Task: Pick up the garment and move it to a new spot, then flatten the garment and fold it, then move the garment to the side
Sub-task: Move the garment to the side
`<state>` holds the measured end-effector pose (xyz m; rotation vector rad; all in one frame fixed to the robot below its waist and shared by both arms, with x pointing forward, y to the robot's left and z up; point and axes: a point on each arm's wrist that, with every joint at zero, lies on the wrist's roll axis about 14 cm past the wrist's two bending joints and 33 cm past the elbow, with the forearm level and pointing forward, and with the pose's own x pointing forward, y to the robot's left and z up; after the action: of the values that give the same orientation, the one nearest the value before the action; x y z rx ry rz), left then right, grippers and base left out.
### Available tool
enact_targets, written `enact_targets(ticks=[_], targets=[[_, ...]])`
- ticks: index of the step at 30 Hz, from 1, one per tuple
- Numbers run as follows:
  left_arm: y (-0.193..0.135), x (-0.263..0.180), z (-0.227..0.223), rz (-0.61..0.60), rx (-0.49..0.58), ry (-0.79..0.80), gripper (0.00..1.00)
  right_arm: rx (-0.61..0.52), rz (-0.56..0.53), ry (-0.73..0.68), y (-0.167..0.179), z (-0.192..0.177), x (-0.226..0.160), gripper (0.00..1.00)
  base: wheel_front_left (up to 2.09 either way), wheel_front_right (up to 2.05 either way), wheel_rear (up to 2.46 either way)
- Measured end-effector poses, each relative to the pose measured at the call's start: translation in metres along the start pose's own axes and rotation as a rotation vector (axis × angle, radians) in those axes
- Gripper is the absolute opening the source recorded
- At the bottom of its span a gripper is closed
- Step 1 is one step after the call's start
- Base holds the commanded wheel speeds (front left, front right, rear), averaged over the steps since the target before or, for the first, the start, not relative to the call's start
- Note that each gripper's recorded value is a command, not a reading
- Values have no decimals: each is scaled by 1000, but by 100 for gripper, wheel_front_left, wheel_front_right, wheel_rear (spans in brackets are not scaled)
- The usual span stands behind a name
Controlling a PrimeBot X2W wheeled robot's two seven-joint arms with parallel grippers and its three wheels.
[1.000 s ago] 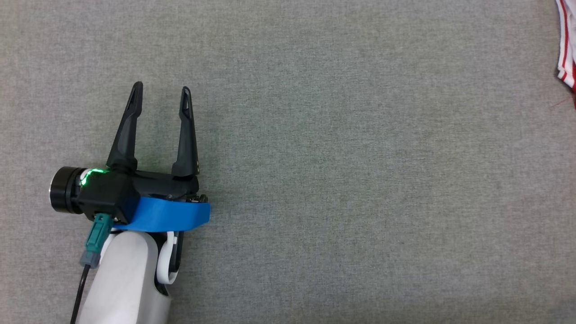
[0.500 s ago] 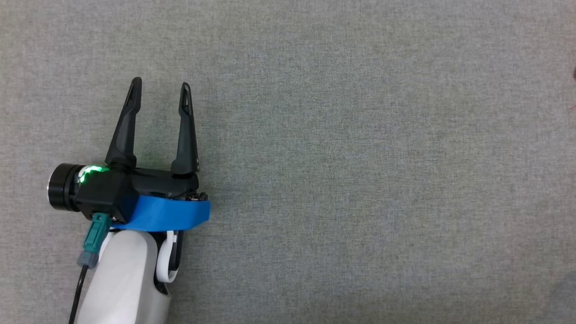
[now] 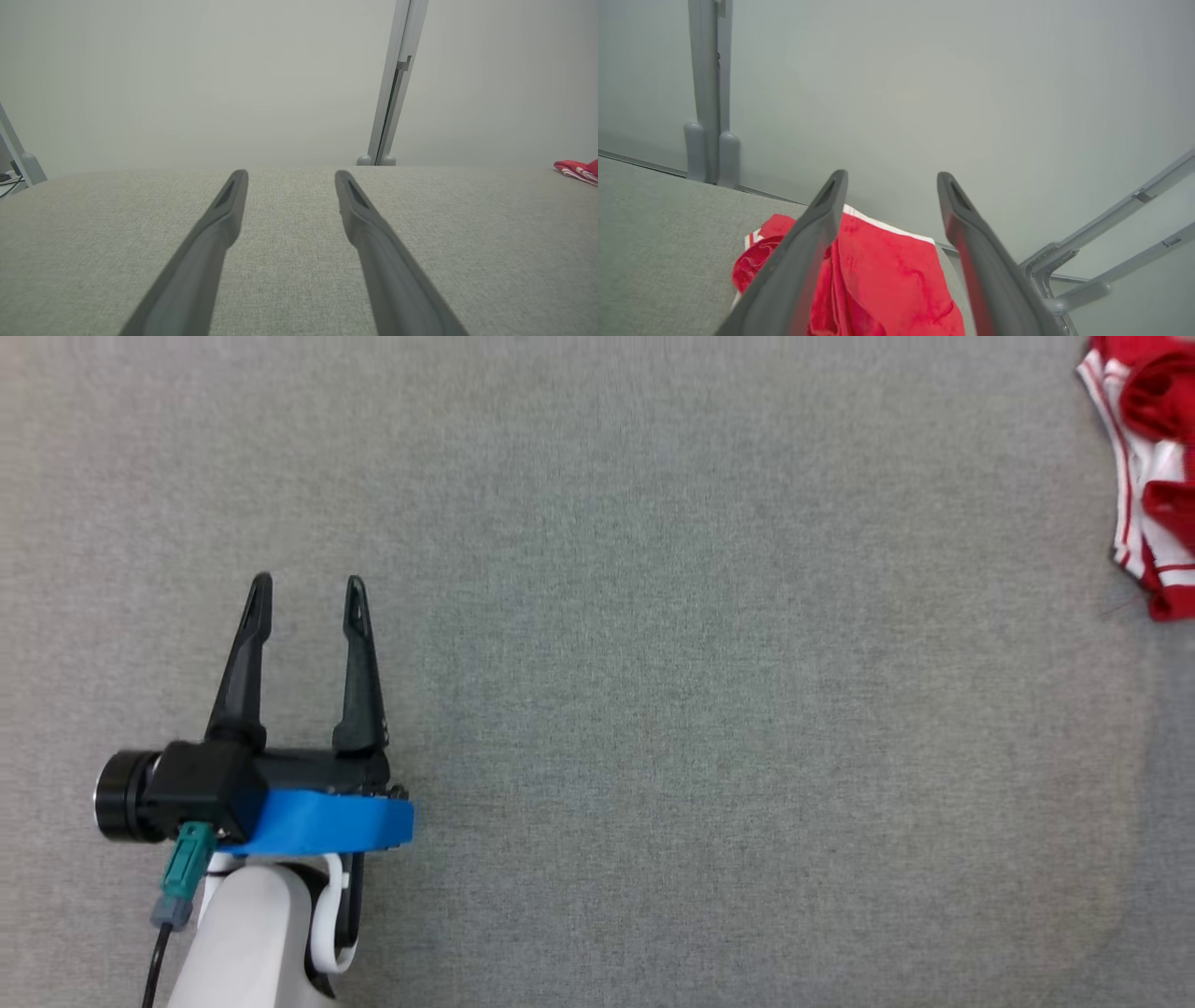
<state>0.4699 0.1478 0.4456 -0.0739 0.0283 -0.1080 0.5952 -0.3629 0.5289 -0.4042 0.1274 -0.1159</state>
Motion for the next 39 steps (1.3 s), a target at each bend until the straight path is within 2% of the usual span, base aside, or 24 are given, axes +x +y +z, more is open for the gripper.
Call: enact_targets(ticks=[10,17,24,31,39], targets=[[8,-41,27,41,3,-35,100,138,128,-191,61,52,-51,100,0,0,0],[4,-61,37,40,-4,-50,100,234,179,-233,88,60,-95,100,0,0,0],[-3,-74,45,31,-11,-67,100,337,185,-225,106,50,-138,100,0,0,0],[-8,-79,48,8,-10,-72,100,434,157,-170,118,24,-176,100,0,0,0],[-7,-84,50,8,-4,-70,100,487,144,-118,134,6,-215,100,0,0,0]])
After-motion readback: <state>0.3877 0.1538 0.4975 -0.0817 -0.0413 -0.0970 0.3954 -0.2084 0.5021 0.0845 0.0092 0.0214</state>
